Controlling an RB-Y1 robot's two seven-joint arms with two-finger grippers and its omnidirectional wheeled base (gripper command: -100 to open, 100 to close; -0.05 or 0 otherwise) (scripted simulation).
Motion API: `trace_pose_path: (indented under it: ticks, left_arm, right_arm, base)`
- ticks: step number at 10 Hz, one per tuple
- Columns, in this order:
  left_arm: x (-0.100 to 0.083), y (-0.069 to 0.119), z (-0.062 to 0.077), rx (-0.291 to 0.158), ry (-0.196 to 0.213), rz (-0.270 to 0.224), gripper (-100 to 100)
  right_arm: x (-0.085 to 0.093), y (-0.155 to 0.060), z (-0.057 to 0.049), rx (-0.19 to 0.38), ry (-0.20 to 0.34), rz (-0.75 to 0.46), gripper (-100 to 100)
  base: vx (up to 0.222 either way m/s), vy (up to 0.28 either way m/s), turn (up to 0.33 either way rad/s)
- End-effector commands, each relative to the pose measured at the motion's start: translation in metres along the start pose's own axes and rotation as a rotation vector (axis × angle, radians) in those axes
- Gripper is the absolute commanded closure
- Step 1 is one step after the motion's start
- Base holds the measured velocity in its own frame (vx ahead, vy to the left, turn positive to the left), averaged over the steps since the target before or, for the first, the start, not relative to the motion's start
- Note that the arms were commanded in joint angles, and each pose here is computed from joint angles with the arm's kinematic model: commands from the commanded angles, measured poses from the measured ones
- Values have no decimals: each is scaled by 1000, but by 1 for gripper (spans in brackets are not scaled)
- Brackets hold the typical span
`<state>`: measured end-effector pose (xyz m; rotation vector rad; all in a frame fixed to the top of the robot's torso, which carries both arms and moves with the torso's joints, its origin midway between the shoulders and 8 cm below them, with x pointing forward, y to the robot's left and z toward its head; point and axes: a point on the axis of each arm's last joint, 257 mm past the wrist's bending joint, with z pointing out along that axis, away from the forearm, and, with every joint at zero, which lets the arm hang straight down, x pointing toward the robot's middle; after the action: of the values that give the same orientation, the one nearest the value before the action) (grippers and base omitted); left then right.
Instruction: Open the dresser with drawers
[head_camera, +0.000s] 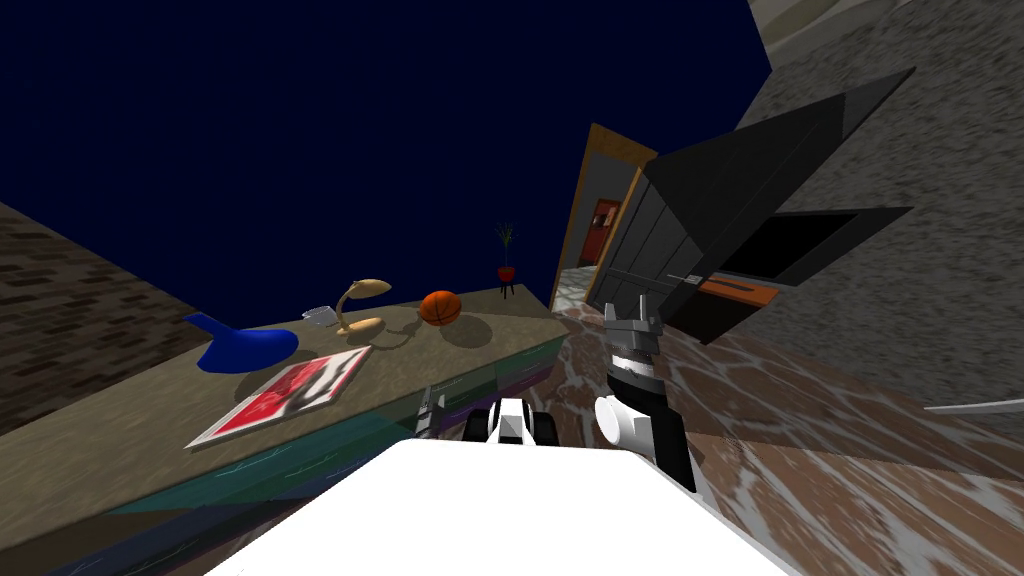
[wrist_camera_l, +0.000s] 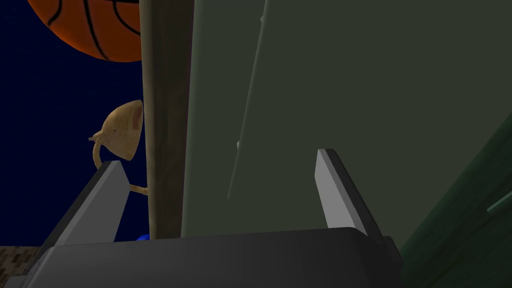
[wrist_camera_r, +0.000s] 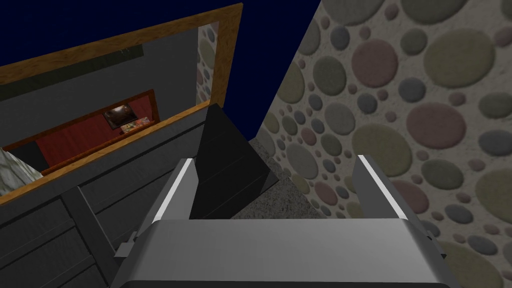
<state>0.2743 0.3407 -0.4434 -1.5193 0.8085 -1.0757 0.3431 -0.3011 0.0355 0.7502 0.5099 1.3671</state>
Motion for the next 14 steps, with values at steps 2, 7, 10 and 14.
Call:
trace_pose_path:
  ticks: [2, 7, 10, 14]
  left_arm:
    - [0, 2, -5, -3, -1, -1, 100]
    - [-7, -6, -10, -3, -5, 0, 100]
    - [-30, -16, 0, 4, 18, 64, -100]
    - [-57, -31, 14, 9, 45, 142, -100]
  right_arm:
    - [0, 0, 0, 0, 0, 0, 0]
    - [0, 0, 0, 0, 0, 0, 0]
    - [0, 0, 0, 0, 0, 0, 0]
    - [0, 0, 0, 0, 0, 0, 0]
  base:
    - [-4, 4, -19]
    - [-114, -65, -3]
    - [-32, -22, 1]
    - [15, 7, 1]
